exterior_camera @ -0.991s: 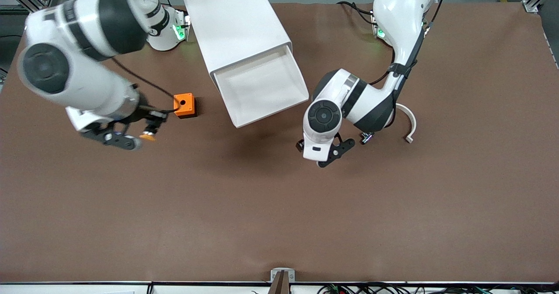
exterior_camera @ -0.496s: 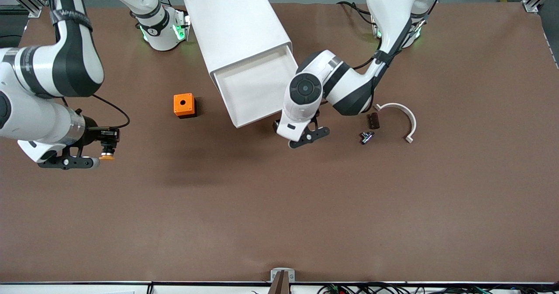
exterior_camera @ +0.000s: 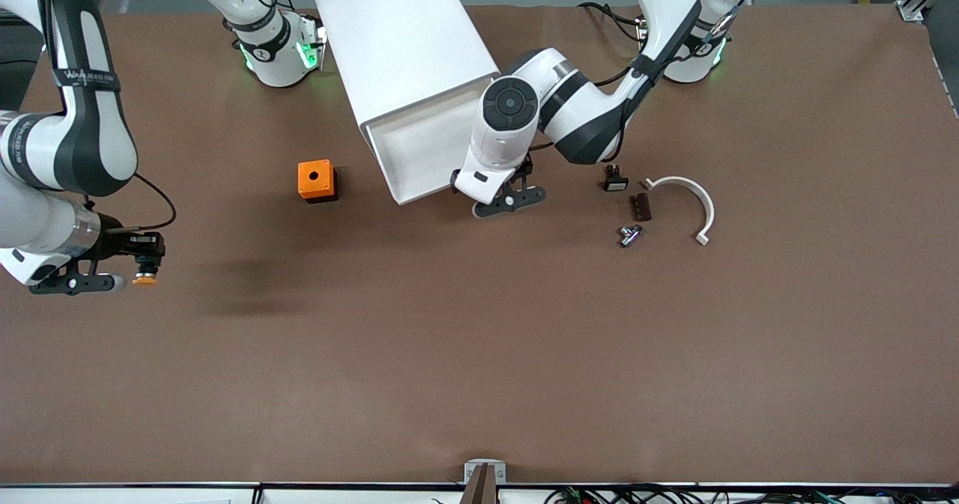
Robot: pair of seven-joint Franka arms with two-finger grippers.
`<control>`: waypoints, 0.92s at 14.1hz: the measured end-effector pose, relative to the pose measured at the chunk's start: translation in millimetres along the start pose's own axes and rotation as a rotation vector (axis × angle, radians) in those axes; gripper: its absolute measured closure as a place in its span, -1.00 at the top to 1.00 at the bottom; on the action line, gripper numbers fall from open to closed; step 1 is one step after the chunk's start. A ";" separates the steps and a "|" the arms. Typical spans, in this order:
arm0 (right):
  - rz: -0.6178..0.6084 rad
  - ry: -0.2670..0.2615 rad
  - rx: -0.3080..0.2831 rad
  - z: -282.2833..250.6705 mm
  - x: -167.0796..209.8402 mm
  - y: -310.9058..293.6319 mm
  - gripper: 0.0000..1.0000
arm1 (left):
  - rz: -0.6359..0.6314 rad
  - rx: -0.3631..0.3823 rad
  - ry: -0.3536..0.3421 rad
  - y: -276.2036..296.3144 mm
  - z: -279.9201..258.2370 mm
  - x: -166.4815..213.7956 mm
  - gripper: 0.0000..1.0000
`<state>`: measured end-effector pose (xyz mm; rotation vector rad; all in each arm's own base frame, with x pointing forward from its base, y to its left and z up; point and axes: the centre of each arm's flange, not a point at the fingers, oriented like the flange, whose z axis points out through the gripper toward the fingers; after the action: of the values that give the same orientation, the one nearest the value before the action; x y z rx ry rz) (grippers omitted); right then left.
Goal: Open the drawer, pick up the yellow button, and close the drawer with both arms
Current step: 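Push the drawer shut with the left gripper while the right gripper carries the button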
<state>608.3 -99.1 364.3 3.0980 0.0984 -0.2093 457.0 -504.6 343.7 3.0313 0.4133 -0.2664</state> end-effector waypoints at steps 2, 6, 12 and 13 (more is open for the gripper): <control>-0.010 0.007 0.003 26.6 -0.9 23.9 -0.32 | 0.021 0.006 -0.018 3.6 7.8 -15.1 1.00; 0.013 0.036 0.000 92.7 -8.8 50.9 -0.32 | 0.046 -0.006 -0.061 12.0 17.6 -41.9 1.00; 0.006 -0.023 0.016 164.7 -8.0 46.5 -0.32 | 0.051 0.001 -0.094 23.1 25.9 -81.0 1.00; 0.006 -0.028 0.017 171.0 -7.9 46.3 -0.32 | 0.049 0.005 -0.096 24.6 28.0 -87.3 1.00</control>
<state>580.7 -152.4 197.5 3.1103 0.0873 -0.2545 376.4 -553.5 333.0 3.0130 0.3320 -0.4084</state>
